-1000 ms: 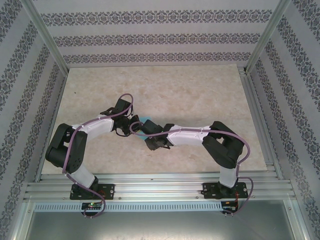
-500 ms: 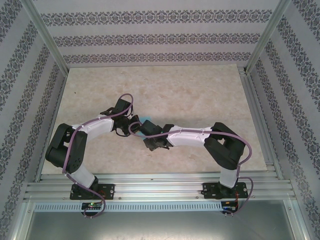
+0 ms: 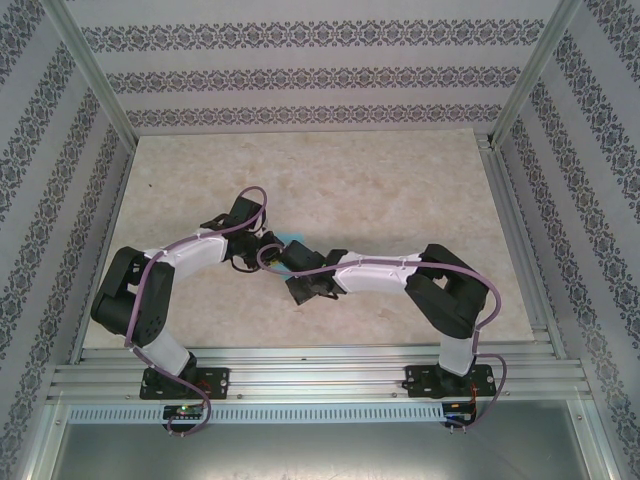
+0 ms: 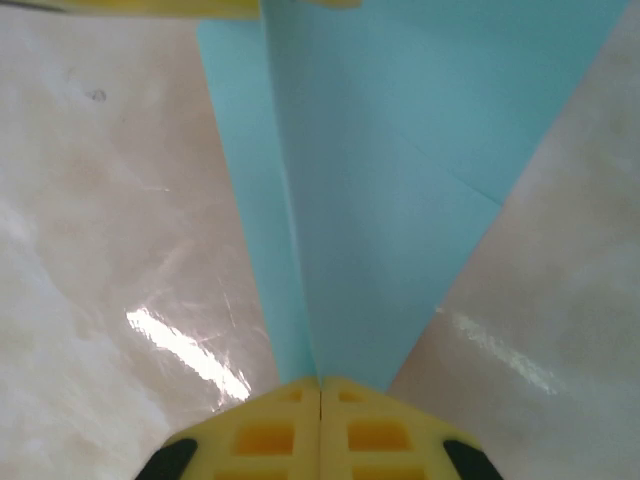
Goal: Fold a paper plane with a square sheet of paper (fold left side to right side)
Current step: Fourth fold the wing at the center of the table.
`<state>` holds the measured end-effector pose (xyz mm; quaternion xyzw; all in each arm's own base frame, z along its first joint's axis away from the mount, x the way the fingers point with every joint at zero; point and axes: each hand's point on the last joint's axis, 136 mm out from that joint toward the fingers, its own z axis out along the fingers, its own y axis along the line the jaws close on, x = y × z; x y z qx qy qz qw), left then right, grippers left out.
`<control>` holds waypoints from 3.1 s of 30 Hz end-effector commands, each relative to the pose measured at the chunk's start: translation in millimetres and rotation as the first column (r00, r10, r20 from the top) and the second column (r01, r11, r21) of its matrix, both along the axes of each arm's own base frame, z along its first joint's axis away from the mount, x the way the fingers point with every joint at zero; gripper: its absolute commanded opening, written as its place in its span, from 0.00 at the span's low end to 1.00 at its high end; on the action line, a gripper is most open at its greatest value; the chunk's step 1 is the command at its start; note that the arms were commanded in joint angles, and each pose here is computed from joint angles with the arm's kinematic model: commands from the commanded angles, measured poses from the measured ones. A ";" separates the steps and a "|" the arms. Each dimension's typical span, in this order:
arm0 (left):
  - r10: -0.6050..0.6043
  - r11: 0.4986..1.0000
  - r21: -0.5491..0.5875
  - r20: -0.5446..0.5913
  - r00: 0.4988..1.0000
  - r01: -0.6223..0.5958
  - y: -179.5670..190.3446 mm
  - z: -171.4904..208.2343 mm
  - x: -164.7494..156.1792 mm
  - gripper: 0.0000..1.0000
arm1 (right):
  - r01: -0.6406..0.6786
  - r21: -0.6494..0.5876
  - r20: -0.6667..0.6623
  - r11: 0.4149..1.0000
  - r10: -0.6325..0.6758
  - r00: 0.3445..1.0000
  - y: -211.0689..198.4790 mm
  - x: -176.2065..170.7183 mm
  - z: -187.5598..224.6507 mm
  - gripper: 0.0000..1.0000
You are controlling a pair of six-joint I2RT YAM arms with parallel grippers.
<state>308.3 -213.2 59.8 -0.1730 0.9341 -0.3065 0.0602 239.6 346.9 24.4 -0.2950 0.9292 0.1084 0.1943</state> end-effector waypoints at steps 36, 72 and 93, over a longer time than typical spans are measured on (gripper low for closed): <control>0.017 0.985 -0.172 0.093 0.996 -0.001 -12.1 3.4 22.0 0.15 | 0.159 0.373 -0.279 0.914 -0.052 0.959 -10.1 0.8 -19.1 0.04; -0.012 0.994 -0.106 -0.018 1.000 0.010 -22.2 -44.2 12.5 0.15 | 0.304 0.507 -0.428 0.806 -0.070 0.901 7.3 52.3 5.5 0.32; -0.011 0.999 -0.051 0.052 0.999 0.014 -8.3 -12.2 10.8 0.16 | 0.332 0.491 -0.436 0.805 -0.103 0.894 -7.0 59.1 -0.8 0.03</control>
